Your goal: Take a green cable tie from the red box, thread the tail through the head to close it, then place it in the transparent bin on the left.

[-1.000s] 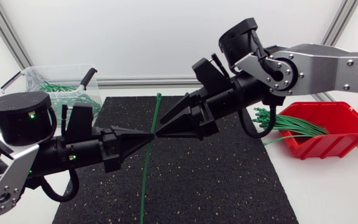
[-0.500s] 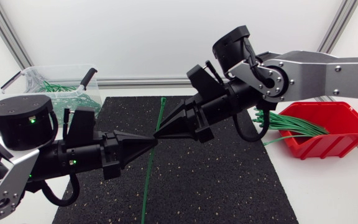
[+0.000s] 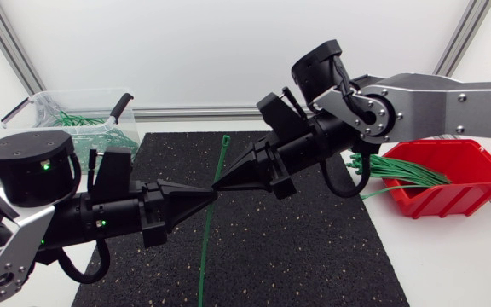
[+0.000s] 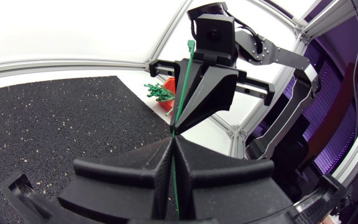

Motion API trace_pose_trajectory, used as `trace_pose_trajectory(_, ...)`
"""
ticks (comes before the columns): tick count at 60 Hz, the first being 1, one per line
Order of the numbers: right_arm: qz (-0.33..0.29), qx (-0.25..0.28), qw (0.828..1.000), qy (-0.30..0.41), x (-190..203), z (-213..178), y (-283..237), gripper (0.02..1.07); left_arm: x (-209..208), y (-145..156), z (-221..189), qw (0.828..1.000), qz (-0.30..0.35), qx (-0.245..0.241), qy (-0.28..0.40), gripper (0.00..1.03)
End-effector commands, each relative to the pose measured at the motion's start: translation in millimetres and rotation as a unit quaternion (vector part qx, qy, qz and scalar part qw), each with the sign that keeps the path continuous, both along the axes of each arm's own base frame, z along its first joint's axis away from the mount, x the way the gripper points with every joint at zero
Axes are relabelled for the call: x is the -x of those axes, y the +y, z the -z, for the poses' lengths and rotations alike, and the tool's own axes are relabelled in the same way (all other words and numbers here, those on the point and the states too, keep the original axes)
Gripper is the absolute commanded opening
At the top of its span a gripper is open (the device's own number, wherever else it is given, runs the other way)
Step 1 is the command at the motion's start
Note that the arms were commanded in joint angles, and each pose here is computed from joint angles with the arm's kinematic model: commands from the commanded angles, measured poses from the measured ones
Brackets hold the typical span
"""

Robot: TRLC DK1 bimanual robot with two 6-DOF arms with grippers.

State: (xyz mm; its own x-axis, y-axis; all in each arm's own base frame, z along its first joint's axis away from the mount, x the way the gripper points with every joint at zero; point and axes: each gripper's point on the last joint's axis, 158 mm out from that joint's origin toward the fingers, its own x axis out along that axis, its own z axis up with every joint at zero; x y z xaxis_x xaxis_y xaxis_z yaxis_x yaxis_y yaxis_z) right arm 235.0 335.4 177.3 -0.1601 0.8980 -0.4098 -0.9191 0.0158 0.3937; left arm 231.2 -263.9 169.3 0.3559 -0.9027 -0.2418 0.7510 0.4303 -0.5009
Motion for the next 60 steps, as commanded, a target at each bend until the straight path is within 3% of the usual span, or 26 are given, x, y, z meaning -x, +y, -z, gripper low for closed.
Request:
trace_pose_trajectory(1, -0.007, 0.001, 1.0, -0.011, 5.7, 3.9, -0.5, 0.08, 12.0, -3.4, 3.9, 1.0, 0.014, 0.007, 0.015, 0.04)
trace_pose_trajectory(10, -0.004, -0.001, 1.0, -0.017, 7.0, 0.6, -1.6, 0.08, 11.5, -4.0, 8.8, 1.0, 0.014, 0.003, 0.023, 0.09)
trace_pose_trajectory(14, 0.003, 0.002, 1.0, -0.019, 3.8, -0.5, -2.4, 0.08, 8.6, -2.5, 11.6, 1.0, 0.009, -0.001, 0.027, 0.36)
trace_pose_trajectory(19, 0.02, 0.016, 0.999, -0.024, -2.6, 2.2, -5.5, 0.08, 2.5, 4.9, 13.8, 1.0, -0.001, -0.012, 0.02, 0.81)
trace_pose_trajectory(21, 0.027, 0.024, 0.999, -0.026, -4.8, 3.7, -7.0, 0.08, -2.8, 10.3, 13.1, 1.0, -0.009, -0.015, 0.016, 0.92)
trace_pose_trajectory(24, 0.031, 0.035, 0.999, -0.021, -5.1, 5.9, -9.1, 0.08, -11.1, 19.6, 9.0, 1.0, -0.024, -0.018, 0.006, 0.98)
trace_pose_trajectory(33, 0.031, 0.084, 0.996, -0.016, 0.5, 18.7, -13.9, 0.08, -30.0, 47.7, -3.7, 0.999, -0.047, -0.002, 0.007, 0.98)
trace_pose_trajectory(60, -0.035, 0.159, 0.984, 0.068, 40.5, 48.7, -5.9, 0.08, -13.2, 31.9, -8.7, 0.999, 0.026, 0.029, -0.004, 0.98)
